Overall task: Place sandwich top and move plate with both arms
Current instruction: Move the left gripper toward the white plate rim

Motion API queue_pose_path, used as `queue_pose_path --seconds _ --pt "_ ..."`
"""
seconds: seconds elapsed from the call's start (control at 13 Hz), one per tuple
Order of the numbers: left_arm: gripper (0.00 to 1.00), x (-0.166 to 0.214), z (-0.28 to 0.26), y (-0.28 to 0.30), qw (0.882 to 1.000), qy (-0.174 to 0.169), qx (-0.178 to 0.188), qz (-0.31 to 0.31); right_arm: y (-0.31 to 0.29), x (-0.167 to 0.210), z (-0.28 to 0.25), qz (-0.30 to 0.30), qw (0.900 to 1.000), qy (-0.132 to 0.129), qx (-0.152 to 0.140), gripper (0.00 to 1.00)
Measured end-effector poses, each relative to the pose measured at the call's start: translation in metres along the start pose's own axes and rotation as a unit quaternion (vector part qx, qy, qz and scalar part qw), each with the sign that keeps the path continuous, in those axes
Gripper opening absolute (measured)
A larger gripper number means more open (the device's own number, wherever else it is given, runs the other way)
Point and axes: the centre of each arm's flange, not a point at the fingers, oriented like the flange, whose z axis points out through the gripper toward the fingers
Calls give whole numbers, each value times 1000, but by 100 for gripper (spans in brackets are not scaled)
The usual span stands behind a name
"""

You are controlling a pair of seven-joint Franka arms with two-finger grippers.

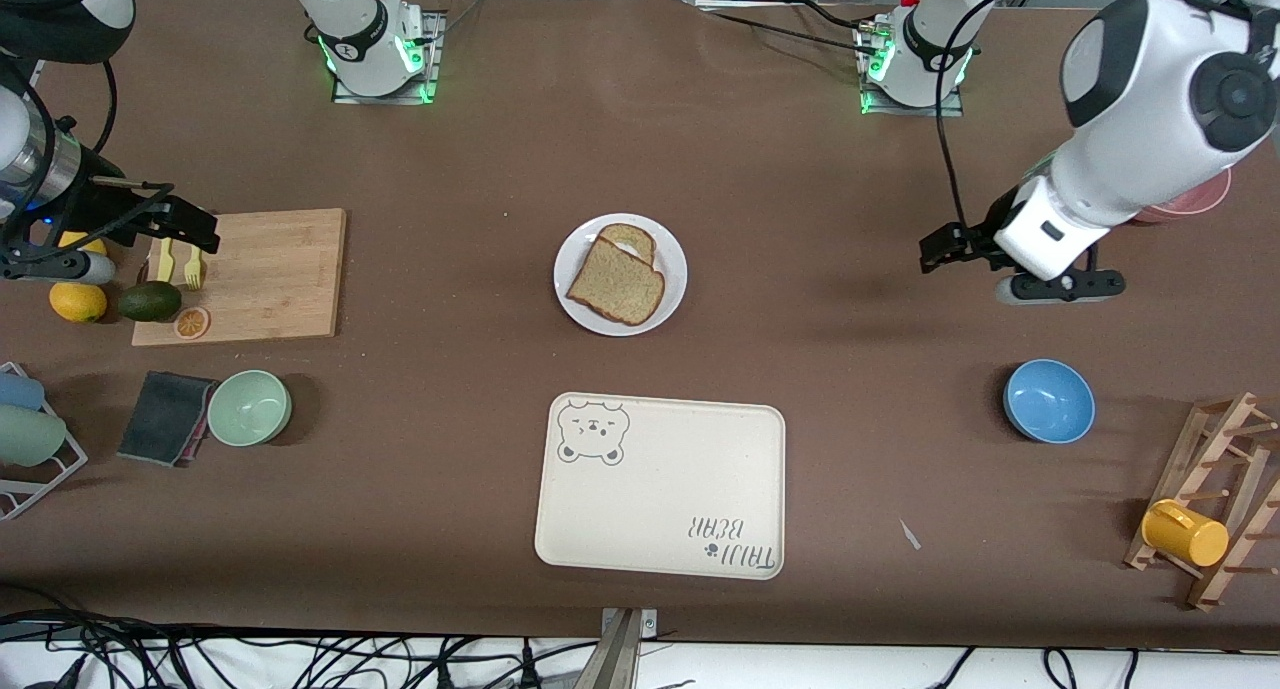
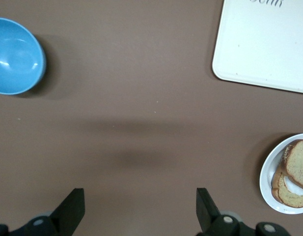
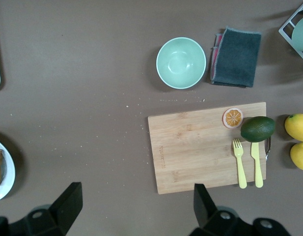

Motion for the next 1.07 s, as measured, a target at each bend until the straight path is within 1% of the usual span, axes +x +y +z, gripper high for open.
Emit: queue_pose_path --seconds 0.31,0.54,0.61,0.77,1.07 --pt "100 5 51 22 999 -43 8 19 0 0 0 0 1000 0 0 100" --pt "100 6 82 39 997 -65 13 35 1 0 1 0 1000 -1 0 100" --pt "100 5 86 46 997 -66 14 41 1 1 1 0 1000 -1 0 100" --pt "100 7 88 54 998 -53 4 43 1 1 2 1 1000 -2 0 100" --pt "100 9 111 61 998 -42 -47 18 2 1 3 2 1000 -2 0 100"
